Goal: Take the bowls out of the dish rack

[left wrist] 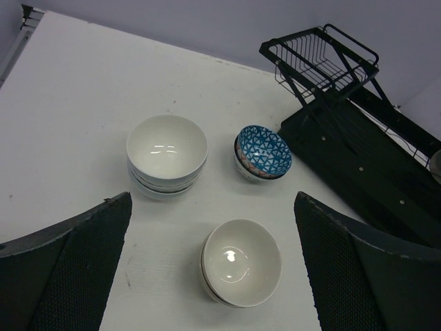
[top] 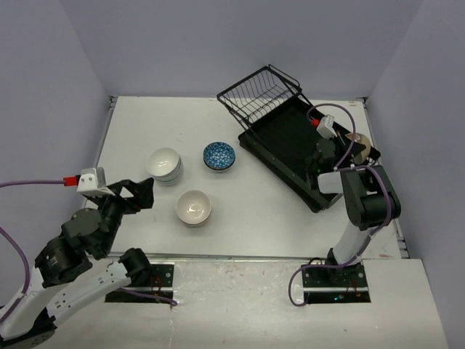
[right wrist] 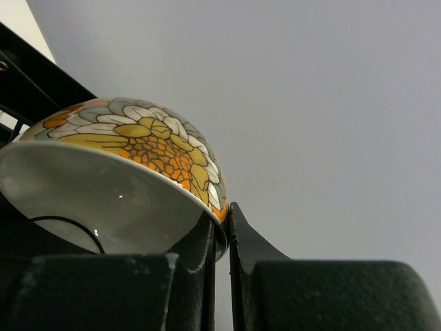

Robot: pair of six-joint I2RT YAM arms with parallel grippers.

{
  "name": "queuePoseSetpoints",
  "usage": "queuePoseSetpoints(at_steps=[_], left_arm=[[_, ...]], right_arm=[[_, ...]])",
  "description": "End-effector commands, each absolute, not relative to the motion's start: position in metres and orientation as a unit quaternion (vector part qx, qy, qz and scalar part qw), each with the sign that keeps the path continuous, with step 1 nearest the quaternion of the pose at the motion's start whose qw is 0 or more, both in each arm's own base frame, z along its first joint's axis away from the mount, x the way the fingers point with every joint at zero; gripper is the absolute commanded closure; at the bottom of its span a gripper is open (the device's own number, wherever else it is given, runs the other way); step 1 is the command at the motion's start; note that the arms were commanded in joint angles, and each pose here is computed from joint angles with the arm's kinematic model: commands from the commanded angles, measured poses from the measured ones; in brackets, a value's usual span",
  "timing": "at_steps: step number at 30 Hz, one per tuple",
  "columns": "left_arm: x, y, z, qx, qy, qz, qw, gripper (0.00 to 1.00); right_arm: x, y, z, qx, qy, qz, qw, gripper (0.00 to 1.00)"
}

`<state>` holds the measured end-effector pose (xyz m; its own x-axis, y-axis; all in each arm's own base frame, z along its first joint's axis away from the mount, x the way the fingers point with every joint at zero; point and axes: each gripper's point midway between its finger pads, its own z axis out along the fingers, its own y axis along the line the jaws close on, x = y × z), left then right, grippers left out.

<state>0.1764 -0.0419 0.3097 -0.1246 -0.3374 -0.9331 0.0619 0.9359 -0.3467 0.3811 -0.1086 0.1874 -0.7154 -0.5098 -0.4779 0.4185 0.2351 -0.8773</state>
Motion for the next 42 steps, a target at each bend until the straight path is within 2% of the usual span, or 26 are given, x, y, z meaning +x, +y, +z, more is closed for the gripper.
queuePoseSetpoints(at_steps=[1, 11, 26, 37, 42], left_arm=[[0.180, -0.042, 0.311, -0.097, 0.733, -0.141, 0.658, 0.00], [0.185, -0.046, 0.309, -0.093, 0.740, -0.130, 0.653, 0.00], [0.185, -0.045, 0.309, -0.095, 0.740, -0.128, 0.654, 0.00], [0.186, -0.047, 0.307, -0.092, 0.741, -0.127, 0.652, 0.00], [0.187, -0.049, 0.306, -0.089, 0.744, -0.125, 0.650, 0.00]], right_arm=[[0.398, -0.095, 0.260, 0.122, 0.582, -0.548, 0.587, 1.00], [0.409, -0.086, 0.245, 0.130, 0.594, -0.541, 0.581, 1.00], [0.418, -0.068, 0.269, 0.153, 0.587, -0.530, 0.592, 1.00], [0.425, -0.061, 0.217, 0.155, 0.620, -0.534, 0.554, 1.00], [0.428, -0.051, 0.224, 0.153, 0.617, -0.527, 0.564, 1.00]])
